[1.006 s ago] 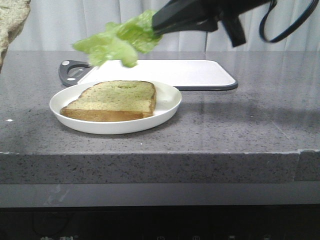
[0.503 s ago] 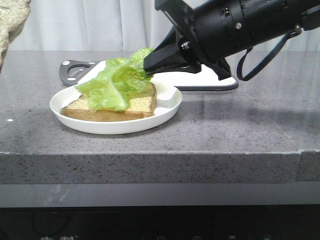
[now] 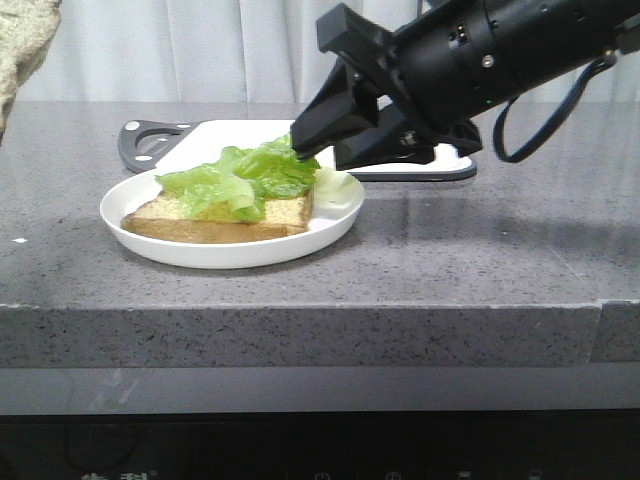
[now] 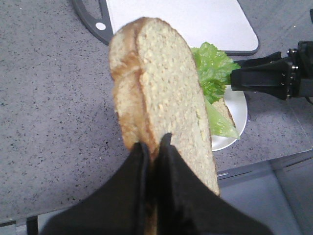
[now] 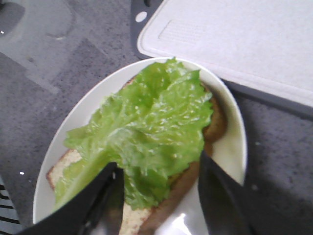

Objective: Left arm grabs bread, right arm adds lettuce
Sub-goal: 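Carry the lettuce with the right gripper over the bread on the plate, then open the right gripper to release the lettuce and withdraw it, then lower the held bread slice with the left gripper onto the lettuce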

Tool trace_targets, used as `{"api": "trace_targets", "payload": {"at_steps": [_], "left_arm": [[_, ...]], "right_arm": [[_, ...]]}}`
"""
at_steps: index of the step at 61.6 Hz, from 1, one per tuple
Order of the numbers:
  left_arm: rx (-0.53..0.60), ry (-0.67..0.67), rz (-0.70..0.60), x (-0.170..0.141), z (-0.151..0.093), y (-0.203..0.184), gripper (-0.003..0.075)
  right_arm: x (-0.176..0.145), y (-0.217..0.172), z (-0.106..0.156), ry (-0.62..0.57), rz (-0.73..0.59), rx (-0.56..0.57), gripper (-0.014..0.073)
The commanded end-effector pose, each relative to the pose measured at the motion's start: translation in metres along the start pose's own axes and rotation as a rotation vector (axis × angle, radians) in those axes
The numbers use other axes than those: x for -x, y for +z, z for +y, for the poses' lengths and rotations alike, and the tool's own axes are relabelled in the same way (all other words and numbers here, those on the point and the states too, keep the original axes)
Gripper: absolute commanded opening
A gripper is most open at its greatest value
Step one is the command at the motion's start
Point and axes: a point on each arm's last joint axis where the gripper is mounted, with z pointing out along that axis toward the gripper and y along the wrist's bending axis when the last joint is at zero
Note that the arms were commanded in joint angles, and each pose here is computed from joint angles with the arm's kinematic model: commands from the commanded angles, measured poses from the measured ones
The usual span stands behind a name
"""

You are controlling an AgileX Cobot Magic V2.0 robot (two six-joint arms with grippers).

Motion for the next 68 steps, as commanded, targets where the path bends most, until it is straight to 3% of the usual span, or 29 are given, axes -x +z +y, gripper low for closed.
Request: {"api": "trace_targets", "payload": {"at_steps": [1,22,40,54,68], "left_arm": [[-0.022,-0.017,-0.1,0.012,-0.005,-0.006,-0.002],[-0.022,-0.017,-0.1,0.012,-0.005,-0.006,-0.002],[-0.022,-0.017,-0.1,0.012,-0.005,-0.006,-0.002],[-0.022,-0.017,-0.1,0.012,-0.005,-0.006,-0.002],[-0.168,-0.054,-0.126,0.02,-0.014,0.001,-0.002]], "right_arm": [[0.02,-0.027,0.017,-0.076,-0.073,-0.027,0.0395],[0.027,-0.106,0.057,-0.146,-0.079,-0.112,0.0395],[0.004,-0.166,0.066,-0.157,0.073,-0.327,0.0395],[-0.02,-0.2,0.071,-0.178,0.03,-0.386,0.0395],[-0.038,-0.21,0.07,-0.205,-0.002,-0.403,0.0395]]}}
